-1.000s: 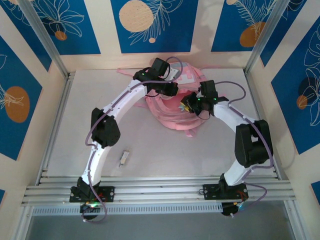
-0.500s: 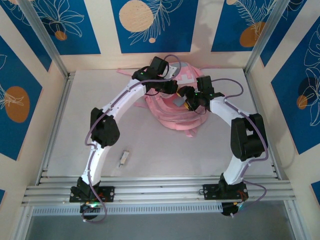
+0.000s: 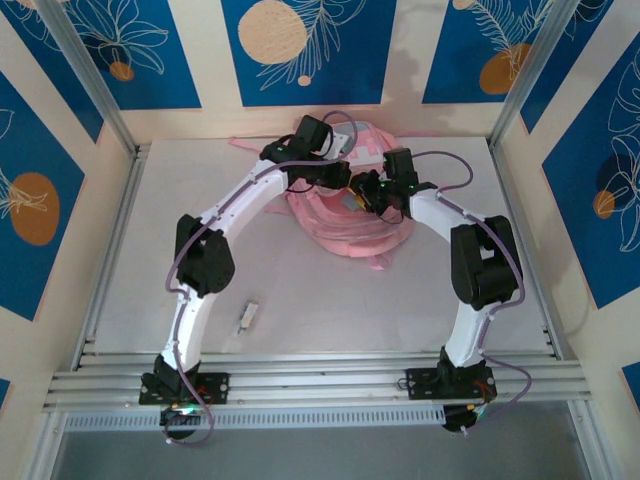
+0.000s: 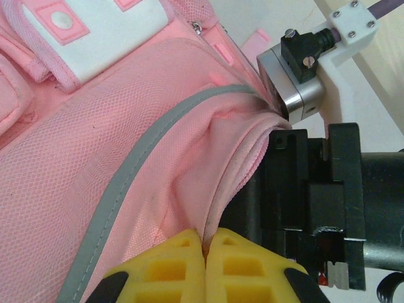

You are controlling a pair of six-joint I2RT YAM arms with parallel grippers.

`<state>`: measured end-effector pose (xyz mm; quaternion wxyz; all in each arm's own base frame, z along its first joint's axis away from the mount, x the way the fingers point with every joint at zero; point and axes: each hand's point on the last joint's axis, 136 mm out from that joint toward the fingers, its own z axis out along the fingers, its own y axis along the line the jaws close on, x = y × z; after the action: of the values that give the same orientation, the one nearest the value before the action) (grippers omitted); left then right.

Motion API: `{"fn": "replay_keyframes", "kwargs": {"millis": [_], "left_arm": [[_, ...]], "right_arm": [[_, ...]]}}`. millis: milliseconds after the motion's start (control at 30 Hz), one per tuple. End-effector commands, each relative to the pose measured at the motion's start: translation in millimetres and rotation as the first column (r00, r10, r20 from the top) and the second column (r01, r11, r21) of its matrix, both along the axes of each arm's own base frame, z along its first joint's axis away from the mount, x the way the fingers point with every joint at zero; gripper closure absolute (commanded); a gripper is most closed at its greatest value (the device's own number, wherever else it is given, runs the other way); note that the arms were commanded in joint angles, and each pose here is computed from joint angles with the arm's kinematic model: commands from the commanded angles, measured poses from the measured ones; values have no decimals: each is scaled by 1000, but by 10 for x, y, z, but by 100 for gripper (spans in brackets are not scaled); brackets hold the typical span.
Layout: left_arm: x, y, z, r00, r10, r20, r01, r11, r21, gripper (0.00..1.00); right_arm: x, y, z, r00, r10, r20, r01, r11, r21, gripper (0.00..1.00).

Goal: Pack the student bag
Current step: Place the loose stationery in the student bag, then close the student bag at the top-center of the table.

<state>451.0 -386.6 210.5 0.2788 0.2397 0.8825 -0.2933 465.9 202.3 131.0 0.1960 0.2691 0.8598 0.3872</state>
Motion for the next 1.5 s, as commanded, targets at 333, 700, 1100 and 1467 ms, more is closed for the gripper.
{"fn": "replay_keyframes", "kwargs": {"millis": [333, 700, 1100, 1467], "left_arm": [[-238, 191, 297, 1000, 12, 15, -12, 1000, 21, 72], [-958, 1191, -66, 991, 129, -44, -112, 956, 272, 0], [-2226, 2264, -915, 920, 304, -249, -149, 856, 495, 0], [-2772, 2533, -1480, 854, 382, -352, -158, 837, 523, 0]], "right_arm": [[-948, -271, 494, 985, 159, 62, -147, 975, -165, 20], [-1248, -629, 471, 994, 110, 23, -103, 973, -206, 1], [-1277, -526, 273, 993, 109, -38, -115, 973, -202, 1], [-1294, -476, 170, 994, 92, -62, -104, 969, -222, 1]]}}
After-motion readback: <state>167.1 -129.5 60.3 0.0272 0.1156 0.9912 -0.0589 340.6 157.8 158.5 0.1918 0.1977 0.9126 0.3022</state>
